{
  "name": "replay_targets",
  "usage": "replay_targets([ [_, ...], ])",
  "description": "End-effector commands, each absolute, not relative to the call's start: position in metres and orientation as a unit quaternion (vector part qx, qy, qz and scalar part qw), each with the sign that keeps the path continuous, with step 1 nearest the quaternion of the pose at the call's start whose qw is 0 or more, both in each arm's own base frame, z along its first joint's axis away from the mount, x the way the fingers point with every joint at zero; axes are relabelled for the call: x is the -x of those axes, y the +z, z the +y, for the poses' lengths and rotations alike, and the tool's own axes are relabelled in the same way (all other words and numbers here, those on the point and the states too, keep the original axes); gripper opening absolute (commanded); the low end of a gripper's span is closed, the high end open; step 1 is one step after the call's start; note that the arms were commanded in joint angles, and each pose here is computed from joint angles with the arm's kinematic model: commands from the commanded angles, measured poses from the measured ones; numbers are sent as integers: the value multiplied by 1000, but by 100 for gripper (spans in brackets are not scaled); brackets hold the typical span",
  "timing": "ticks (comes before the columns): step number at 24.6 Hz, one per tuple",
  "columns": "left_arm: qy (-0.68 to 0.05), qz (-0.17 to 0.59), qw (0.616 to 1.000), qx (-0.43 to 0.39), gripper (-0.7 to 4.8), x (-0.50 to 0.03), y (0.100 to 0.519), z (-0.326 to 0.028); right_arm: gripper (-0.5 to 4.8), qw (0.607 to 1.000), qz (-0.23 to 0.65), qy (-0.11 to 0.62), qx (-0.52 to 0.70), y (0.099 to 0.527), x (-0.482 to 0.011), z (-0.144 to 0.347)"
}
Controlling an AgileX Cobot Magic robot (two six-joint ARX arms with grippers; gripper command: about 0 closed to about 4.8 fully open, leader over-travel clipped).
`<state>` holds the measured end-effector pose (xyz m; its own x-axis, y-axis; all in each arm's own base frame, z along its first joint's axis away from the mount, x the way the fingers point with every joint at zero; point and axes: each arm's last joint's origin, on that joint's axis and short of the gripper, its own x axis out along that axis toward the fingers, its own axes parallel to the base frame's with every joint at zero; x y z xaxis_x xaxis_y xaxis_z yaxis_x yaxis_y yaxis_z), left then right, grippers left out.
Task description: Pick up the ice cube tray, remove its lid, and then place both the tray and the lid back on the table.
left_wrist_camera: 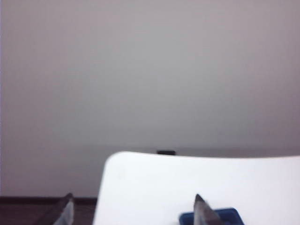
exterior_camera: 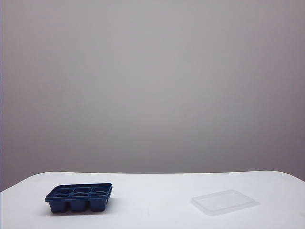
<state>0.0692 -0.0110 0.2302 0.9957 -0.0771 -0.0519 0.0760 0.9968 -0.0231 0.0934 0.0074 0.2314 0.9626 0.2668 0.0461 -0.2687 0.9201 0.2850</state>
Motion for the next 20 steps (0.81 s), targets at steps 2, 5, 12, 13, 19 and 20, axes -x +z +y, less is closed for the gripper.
replay_targets([
  [2,-49,5,999,4,327,-75,222,-14,-7,982,-19,114,-152,206,-89,7],
  [5,-49,15,999,1,326,-80,209,-14,-7,983,-15,97,-154,189,-91,7],
  [12,-40,69,996,-29,183,-91,166,-16,-5,986,55,-3,-154,153,-97,2],
  [13,-40,74,996,-31,144,-91,164,-16,-5,986,62,-7,-154,152,-97,2],
  [19,-44,109,991,-60,-6,-90,155,-16,10,984,93,-1,-154,146,-96,3],
  [20,-45,119,990,-68,-6,-90,153,-16,9,984,93,-1,-154,146,-96,3],
])
